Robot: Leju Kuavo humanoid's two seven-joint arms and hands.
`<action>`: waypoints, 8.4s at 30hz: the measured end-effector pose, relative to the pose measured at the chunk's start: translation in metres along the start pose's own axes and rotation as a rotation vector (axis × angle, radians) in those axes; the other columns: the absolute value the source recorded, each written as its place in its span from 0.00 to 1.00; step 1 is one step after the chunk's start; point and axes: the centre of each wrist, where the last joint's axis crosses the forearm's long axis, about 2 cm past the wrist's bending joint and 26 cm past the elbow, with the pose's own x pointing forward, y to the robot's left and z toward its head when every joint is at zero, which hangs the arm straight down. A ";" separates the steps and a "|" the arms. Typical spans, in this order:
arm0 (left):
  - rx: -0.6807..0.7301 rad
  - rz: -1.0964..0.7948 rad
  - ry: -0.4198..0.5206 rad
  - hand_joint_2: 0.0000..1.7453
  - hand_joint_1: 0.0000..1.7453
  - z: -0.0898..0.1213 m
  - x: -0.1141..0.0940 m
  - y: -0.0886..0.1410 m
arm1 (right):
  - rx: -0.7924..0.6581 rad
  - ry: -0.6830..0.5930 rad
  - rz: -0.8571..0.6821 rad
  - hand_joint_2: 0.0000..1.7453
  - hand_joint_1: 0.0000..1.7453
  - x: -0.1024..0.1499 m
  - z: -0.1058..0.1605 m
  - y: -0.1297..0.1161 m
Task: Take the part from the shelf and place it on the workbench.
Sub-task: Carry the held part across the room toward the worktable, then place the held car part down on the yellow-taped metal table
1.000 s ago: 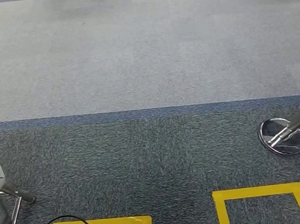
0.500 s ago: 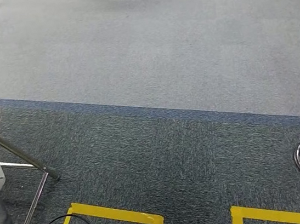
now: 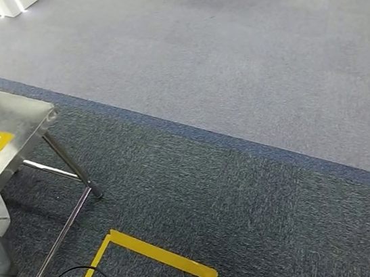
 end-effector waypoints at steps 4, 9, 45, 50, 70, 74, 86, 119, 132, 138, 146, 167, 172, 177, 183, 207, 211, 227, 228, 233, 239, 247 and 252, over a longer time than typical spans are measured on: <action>0.000 0.000 0.002 1.00 1.00 0.000 0.000 0.000 | 0.000 0.006 0.000 0.00 0.00 -0.002 0.000 0.000; -0.001 0.000 0.002 1.00 1.00 0.001 0.000 0.000 | -0.001 0.004 0.000 0.00 0.00 -0.001 0.000 0.000; -0.074 0.008 -0.008 1.00 1.00 0.002 0.003 -0.005 | 0.006 0.009 -0.013 0.00 0.00 -0.007 0.002 0.001; -0.087 0.019 -0.011 1.00 1.00 0.003 0.001 -0.003 | 0.003 0.013 -0.022 0.00 0.00 -0.008 0.002 0.000; -0.119 0.030 -0.047 1.00 1.00 0.002 -0.001 0.002 | 0.005 0.008 -0.027 0.00 0.00 -0.007 0.001 0.000; -0.123 0.025 -0.054 1.00 1.00 0.002 -0.002 0.004 | 0.006 0.007 -0.025 0.00 0.00 -0.006 0.001 0.000; -0.130 0.013 -0.073 1.00 1.00 0.001 -0.003 0.007 | 0.002 0.009 -0.014 0.00 0.00 -0.002 0.001 0.000; -0.137 0.039 -0.066 1.00 1.00 -0.001 -0.004 0.011 | -0.006 0.010 0.024 0.00 0.00 -0.003 0.001 0.000; -0.139 0.047 -0.064 1.00 1.00 0.000 -0.002 0.011 | -0.004 0.029 0.031 0.00 0.00 -0.009 0.002 0.000; -0.153 0.037 -0.075 1.00 1.00 -0.002 -0.002 0.011 | -0.004 0.025 0.033 0.00 0.00 -0.007 0.002 0.000; -0.174 0.022 -0.066 1.00 1.00 0.001 -0.002 0.011 | -0.002 0.029 0.035 0.00 0.00 -0.008 0.002 0.001; -0.215 -0.002 -0.045 1.00 1.00 0.002 -0.009 0.021 | 0.005 0.023 0.027 0.00 0.00 -0.005 0.001 0.001; -0.252 -0.007 0.000 1.00 1.00 0.002 -0.031 0.046 | 0.017 0.016 0.038 0.00 0.00 -0.005 0.001 0.000; -0.313 -0.290 0.000 1.00 1.00 -0.006 -0.080 0.101 | 0.032 0.002 0.063 0.00 0.00 -0.003 0.000 -0.002; -0.295 -0.644 0.080 1.00 1.00 -0.026 -0.142 0.188 | 0.031 -0.007 0.088 0.00 0.00 0.000 -0.002 -0.008; -0.900 -0.524 0.134 1.00 1.00 -0.082 -0.198 0.019 | 0.045 -0.036 0.177 0.00 0.00 0.019 -0.008 -0.027; -1.089 -0.561 0.087 1.00 1.00 -0.096 -0.195 -0.030 | 0.043 -0.031 0.197 0.00 0.00 0.021 -0.009 -0.032; -1.382 -0.698 0.055 0.75 0.00 -0.117 -0.195 -0.079 | 0.032 -0.002 0.237 0.00 0.00 0.016 -0.010 -0.044; -1.379 -0.691 0.055 0.50 0.00 -0.116 -0.196 -0.079 | 0.032 -0.003 0.237 0.00 0.00 0.017 -0.010 -0.045; -1.153 -0.334 0.156 0.00 0.00 -0.082 -0.192 -0.081 | 0.027 -0.005 0.229 0.00 0.00 0.015 -0.010 -0.044; -0.659 0.142 0.319 0.00 0.00 -0.046 -0.134 -0.108 | 0.007 0.005 0.203 0.00 0.00 0.013 -0.009 -0.039; -0.299 0.471 0.388 0.00 0.00 -0.019 -0.057 -0.104 | -0.007 0.034 0.154 0.00 0.00 0.000 -0.005 -0.028; -0.201 0.504 0.355 0.00 0.00 -0.021 -0.039 -0.096 | -0.010 0.036 0.140 0.00 0.00 0.000 -0.005 -0.027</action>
